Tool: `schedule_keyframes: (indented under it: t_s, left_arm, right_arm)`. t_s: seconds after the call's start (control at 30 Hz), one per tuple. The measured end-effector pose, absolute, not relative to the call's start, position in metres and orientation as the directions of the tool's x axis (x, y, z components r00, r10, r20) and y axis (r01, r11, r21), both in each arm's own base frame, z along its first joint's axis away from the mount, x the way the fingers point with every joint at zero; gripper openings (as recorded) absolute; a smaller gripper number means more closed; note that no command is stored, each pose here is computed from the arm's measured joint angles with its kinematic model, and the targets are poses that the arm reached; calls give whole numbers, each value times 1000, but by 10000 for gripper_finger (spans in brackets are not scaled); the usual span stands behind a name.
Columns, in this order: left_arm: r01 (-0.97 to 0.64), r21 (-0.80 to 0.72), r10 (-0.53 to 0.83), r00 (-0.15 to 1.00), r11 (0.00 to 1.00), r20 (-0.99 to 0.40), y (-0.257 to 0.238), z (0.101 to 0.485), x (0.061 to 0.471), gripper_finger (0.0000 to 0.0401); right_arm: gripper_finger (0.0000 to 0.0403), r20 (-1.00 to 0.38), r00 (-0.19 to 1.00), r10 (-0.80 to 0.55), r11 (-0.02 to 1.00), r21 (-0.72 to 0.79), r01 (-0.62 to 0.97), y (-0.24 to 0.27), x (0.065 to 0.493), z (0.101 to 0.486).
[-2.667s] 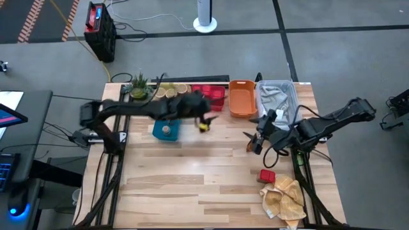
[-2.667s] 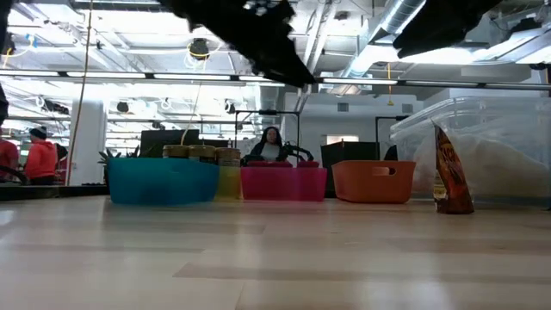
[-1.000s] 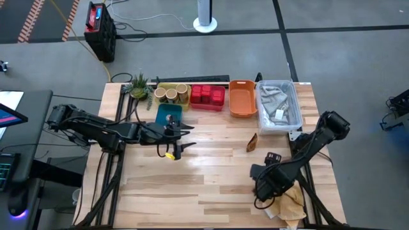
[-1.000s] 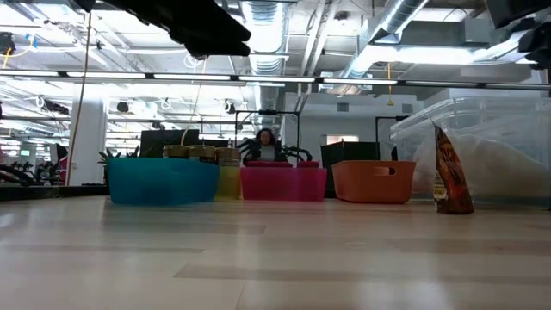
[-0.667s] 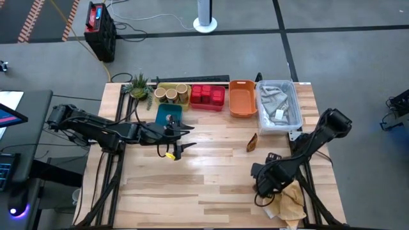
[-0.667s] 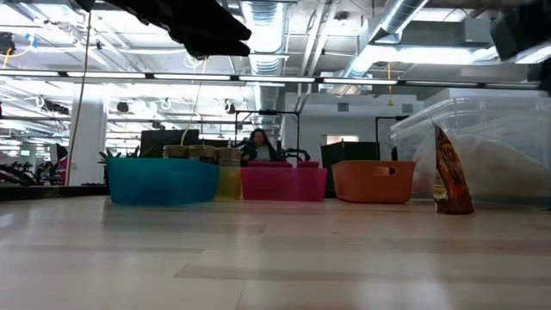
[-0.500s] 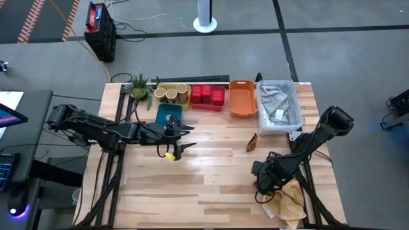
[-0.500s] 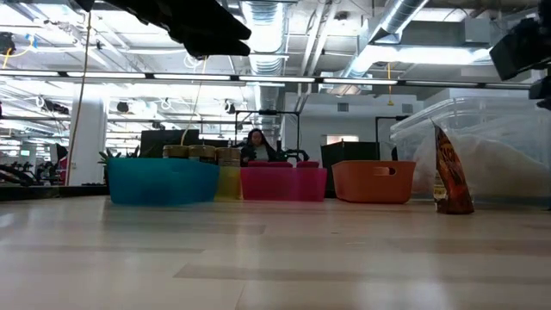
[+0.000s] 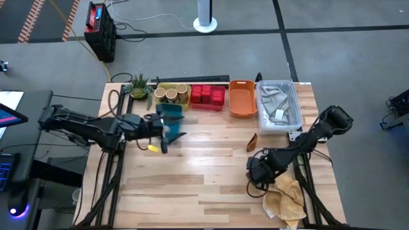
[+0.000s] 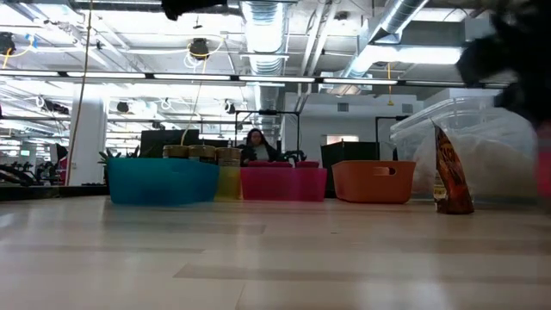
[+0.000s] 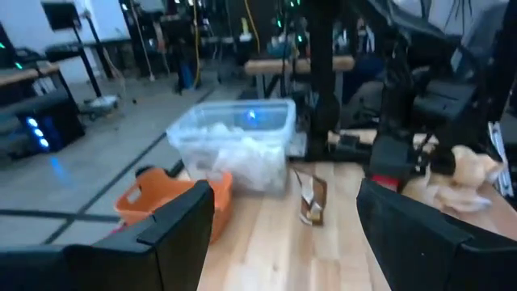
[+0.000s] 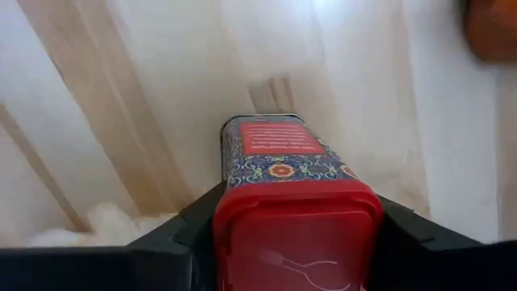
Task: Sort spices by type
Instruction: Put the red seasoning can into the red bin
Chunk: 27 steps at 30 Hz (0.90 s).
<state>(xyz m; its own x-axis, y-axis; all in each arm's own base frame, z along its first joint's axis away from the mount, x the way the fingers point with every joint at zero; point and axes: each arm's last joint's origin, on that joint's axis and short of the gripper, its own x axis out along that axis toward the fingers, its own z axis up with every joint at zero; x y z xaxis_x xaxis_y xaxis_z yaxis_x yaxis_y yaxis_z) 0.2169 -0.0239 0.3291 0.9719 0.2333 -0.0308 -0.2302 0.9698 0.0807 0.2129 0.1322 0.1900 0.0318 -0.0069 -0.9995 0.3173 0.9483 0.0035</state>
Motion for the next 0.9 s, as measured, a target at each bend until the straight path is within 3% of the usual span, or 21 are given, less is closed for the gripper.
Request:
schedule_keyframes:
  t_s: [0.2, 0.3, 0.6, 0.9]
  left_arm:
    - [-255, 116, 257, 966, 960, -8, -21, 335, 205, 288]
    - [-247, 169, 257, 965, 954, -43, -21, 322, 206, 288]
    - [-271, 220, 286, 957, 937, -40, -15, 309, 209, 288]
    - [-265, 240, 286, 957, 934, -56, -15, 307, 209, 288]
  right_arm:
    - [232, -973, 220, 71, 955, 130, 267, 120, 253, 228]
    - [232, -948, 316, 42, 966, 119, 231, 107, 271, 250]
    - [235, -843, 503, -191, 979, -129, 155, 41, 339, 288]
    - [235, -793, 506, -341, 940, -291, 177, -61, 391, 275]
